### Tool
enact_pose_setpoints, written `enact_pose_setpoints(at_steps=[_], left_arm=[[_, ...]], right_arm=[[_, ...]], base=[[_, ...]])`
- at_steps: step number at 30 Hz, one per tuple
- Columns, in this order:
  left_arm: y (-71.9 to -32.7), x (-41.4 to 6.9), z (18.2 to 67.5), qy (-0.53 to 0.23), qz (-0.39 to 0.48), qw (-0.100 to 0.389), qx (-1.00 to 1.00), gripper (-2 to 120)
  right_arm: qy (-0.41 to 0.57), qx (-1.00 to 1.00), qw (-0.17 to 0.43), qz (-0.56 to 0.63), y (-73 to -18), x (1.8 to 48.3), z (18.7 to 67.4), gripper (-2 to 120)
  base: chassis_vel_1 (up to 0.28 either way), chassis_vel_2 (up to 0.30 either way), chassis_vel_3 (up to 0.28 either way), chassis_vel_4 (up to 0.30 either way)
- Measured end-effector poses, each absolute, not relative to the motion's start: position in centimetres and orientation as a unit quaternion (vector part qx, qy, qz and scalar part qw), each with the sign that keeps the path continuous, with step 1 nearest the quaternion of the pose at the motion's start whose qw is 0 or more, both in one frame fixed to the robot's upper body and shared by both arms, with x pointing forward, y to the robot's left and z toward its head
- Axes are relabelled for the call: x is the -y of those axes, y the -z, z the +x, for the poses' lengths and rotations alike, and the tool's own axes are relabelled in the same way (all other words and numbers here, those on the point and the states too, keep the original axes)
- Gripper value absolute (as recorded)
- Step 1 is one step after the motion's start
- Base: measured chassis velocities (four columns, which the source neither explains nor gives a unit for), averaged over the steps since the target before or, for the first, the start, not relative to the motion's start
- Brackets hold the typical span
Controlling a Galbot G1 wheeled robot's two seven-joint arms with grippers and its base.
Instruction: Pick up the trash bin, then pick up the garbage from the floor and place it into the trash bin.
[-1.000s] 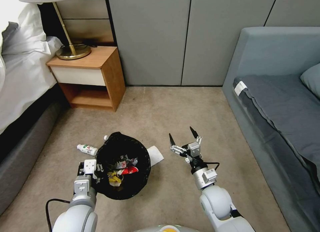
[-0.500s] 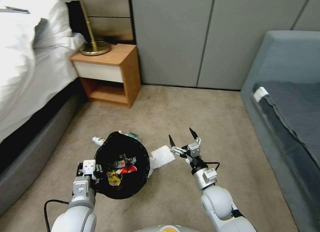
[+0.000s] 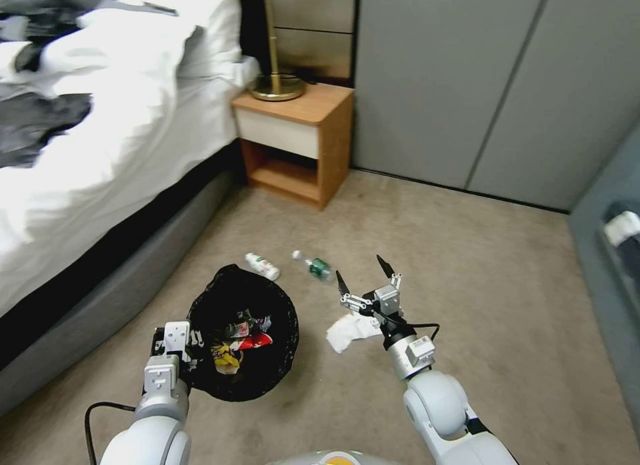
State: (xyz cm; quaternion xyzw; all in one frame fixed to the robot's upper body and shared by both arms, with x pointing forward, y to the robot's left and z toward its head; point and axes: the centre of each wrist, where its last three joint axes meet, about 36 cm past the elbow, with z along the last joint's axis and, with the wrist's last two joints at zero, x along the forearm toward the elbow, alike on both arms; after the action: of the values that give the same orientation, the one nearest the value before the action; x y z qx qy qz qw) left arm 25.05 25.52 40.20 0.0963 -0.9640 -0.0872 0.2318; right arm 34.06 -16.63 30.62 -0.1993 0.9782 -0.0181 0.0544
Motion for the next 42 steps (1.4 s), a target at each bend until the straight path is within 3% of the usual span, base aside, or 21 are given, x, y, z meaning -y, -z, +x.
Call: enact_pose_setpoints(at_steps=[13,16,22,33,42], left_arm=[[-40.0,-25.4,25.0,0.089,0.095,0.229,0.965,1],[-39.9,-25.5,25.0,0.09,0.095,0.229,0.964,1],[-39.9,-25.6,25.0,0.092,0.094,0.231,0.964,1],[-39.7,-25.8,25.2,0.092,0.095,0.232,0.964,1],[-39.5,-25.7,25.1,0.092,0.095,0.234,0.963,1]], right_arm=[[0.025,-0.979,0.035,-0.201,-30.1,16.8,34.2,100],[0.033,-0.98,0.003,-0.195,-30.3,17.1,34.5,100],[0.037,-0.975,-0.143,-0.167,-29.7,17.9,35.6,100],[0.053,-0.958,-0.247,-0.134,-25.0,19.6,37.7,100],[0.06,-0.945,-0.295,-0.129,-22.2,20.8,39.1,100]], base=[[0.05,0.053,0.039,0.038],[0.0,0.0,0.0,0.0],[0.0,0.0,0.0,0.0],[0.0,0.0,0.0,0.0],[0.0,0.0,0.0,0.0]])
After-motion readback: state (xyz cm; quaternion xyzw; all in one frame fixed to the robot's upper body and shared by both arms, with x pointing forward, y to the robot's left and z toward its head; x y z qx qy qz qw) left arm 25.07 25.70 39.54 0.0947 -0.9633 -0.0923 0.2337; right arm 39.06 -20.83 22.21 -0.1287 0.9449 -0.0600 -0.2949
